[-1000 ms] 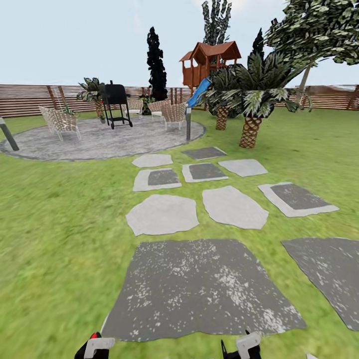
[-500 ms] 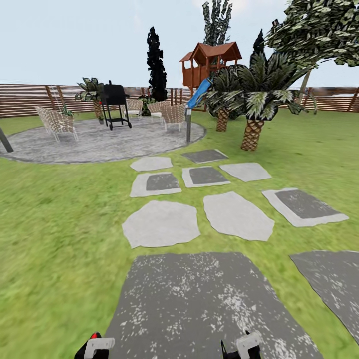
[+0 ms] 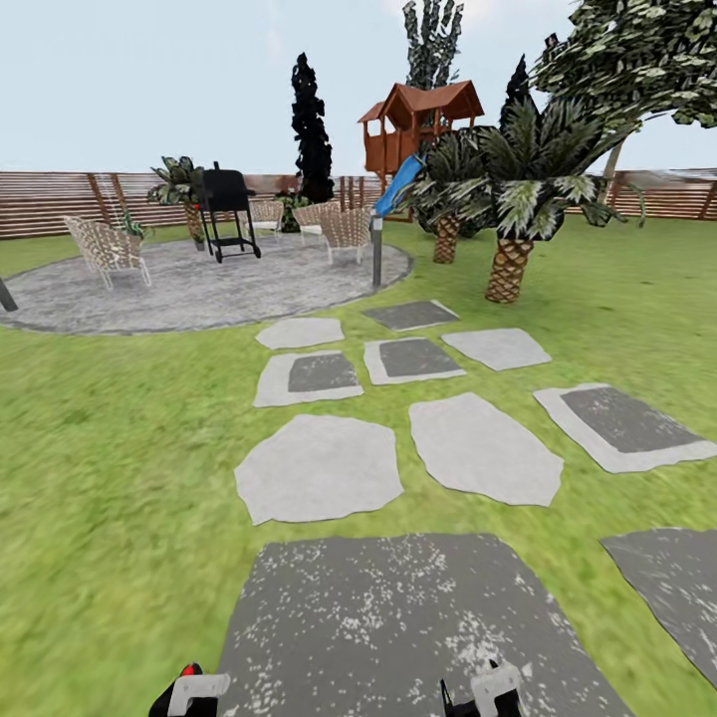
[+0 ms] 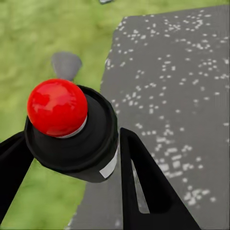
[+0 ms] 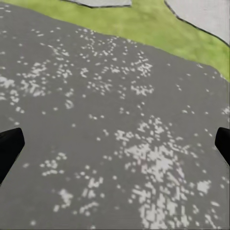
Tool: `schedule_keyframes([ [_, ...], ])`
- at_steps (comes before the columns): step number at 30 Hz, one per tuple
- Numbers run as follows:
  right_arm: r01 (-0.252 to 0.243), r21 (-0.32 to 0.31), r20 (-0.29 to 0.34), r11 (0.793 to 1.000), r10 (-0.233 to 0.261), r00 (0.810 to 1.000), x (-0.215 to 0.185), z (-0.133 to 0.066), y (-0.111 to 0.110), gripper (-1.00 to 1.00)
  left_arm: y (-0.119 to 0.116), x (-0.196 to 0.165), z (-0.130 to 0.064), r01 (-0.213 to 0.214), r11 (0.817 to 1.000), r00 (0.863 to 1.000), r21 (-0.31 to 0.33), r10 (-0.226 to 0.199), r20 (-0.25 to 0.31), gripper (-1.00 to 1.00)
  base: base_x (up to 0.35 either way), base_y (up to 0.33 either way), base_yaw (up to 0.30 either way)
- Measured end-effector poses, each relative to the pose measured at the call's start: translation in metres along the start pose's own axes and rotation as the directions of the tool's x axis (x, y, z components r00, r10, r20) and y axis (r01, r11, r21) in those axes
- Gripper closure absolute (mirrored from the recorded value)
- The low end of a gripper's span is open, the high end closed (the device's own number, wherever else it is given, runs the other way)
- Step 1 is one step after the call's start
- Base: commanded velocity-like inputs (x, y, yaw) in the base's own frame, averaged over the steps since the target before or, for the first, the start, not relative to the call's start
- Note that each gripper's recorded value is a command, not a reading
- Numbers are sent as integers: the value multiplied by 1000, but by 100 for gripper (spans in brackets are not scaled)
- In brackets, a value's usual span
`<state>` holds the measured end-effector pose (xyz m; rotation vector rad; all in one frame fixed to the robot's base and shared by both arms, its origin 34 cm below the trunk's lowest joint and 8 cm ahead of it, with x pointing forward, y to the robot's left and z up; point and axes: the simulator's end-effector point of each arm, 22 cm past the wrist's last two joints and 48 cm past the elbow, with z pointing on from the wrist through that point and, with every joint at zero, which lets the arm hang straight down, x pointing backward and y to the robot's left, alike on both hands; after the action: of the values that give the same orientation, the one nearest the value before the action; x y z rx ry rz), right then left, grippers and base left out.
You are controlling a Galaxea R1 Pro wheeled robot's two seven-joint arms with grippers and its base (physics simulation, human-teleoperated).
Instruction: Pick up the pesticide atomizer in the garden and spray insectifuge to fully cover both potted plants in the garden.
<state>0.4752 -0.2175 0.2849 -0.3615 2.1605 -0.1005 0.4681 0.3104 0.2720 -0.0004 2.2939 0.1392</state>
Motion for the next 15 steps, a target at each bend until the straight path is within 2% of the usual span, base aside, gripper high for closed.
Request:
schedule_keyframes([
  [15, 0, 0, 0, 1000, 0, 1000, 0, 0, 0, -100, 0, 0, 0, 0, 1000, 1000, 0, 0, -1, 100, 339, 0, 0],
])
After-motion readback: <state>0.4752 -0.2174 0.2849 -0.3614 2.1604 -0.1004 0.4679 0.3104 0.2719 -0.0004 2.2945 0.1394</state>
